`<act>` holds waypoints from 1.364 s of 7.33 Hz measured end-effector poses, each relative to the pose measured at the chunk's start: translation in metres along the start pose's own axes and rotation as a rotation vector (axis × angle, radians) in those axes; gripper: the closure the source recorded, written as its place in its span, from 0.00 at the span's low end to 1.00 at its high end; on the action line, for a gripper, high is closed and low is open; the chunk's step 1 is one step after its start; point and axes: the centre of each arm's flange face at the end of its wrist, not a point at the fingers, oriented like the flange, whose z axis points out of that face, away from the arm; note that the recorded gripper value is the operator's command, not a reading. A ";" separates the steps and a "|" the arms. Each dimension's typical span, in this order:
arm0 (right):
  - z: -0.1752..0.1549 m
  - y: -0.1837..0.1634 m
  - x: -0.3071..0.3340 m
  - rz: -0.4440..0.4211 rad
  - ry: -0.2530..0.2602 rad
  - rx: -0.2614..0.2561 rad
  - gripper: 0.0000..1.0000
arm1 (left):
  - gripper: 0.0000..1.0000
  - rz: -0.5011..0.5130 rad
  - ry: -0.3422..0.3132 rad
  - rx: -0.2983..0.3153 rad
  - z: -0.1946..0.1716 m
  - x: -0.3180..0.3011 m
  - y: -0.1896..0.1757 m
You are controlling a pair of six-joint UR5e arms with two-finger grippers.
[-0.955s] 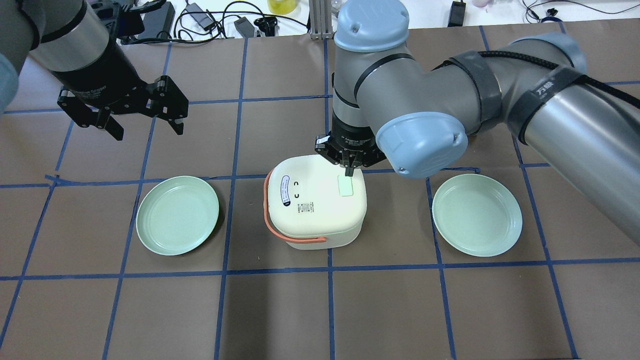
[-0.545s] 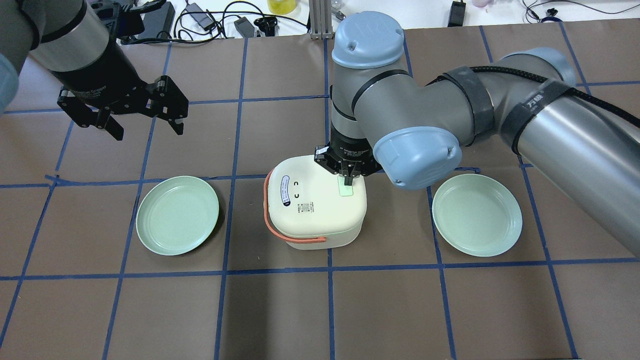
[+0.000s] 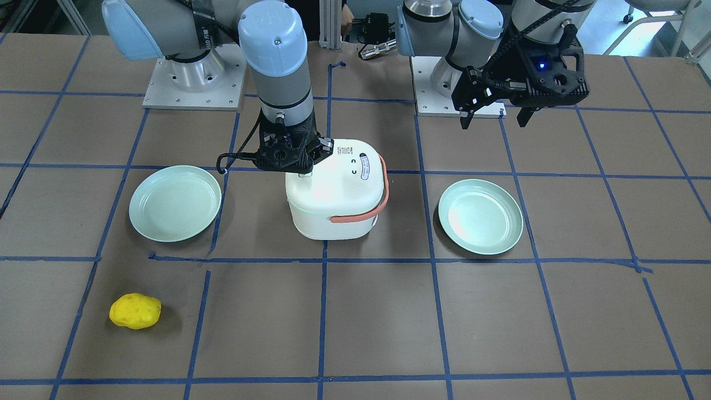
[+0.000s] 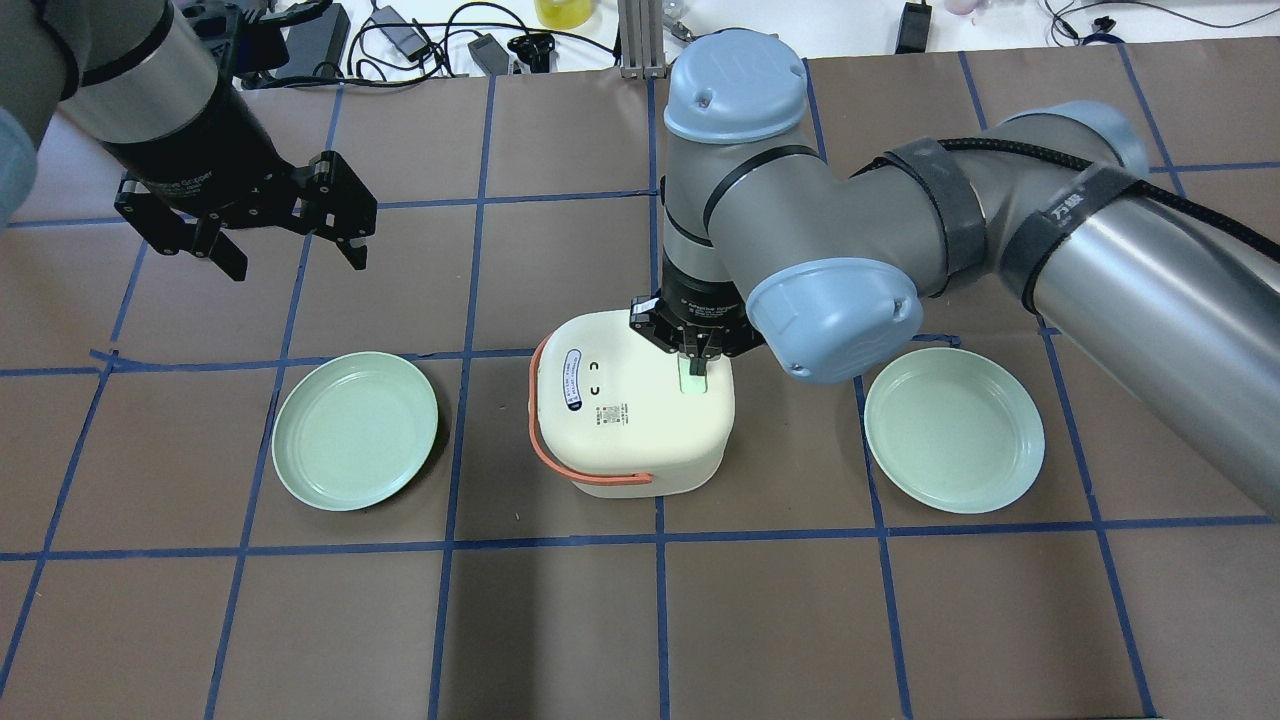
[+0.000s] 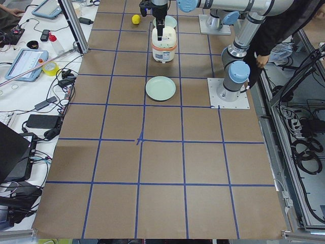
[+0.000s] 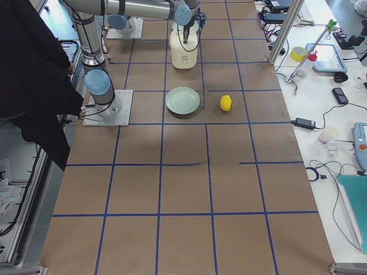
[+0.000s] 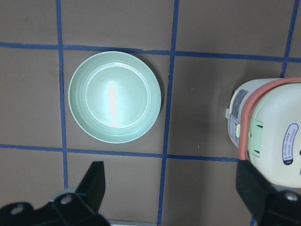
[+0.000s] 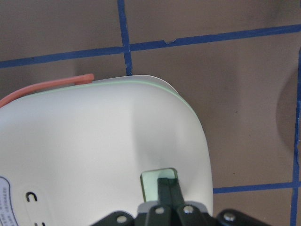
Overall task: Press rice cooker button
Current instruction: 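Raise the right gripper away as the rice cooker lid pops open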
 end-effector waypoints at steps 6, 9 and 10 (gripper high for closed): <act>-0.049 -0.004 0.000 0.012 -0.023 0.075 0.00 | 0.00 0.000 0.000 0.000 0.000 0.000 0.000; -0.118 -0.033 0.033 0.008 0.027 0.153 0.00 | 0.00 0.000 0.000 0.000 0.000 0.000 0.000; -0.135 -0.046 0.051 -0.001 0.033 0.172 0.00 | 0.00 -0.001 0.000 0.000 0.000 0.000 0.000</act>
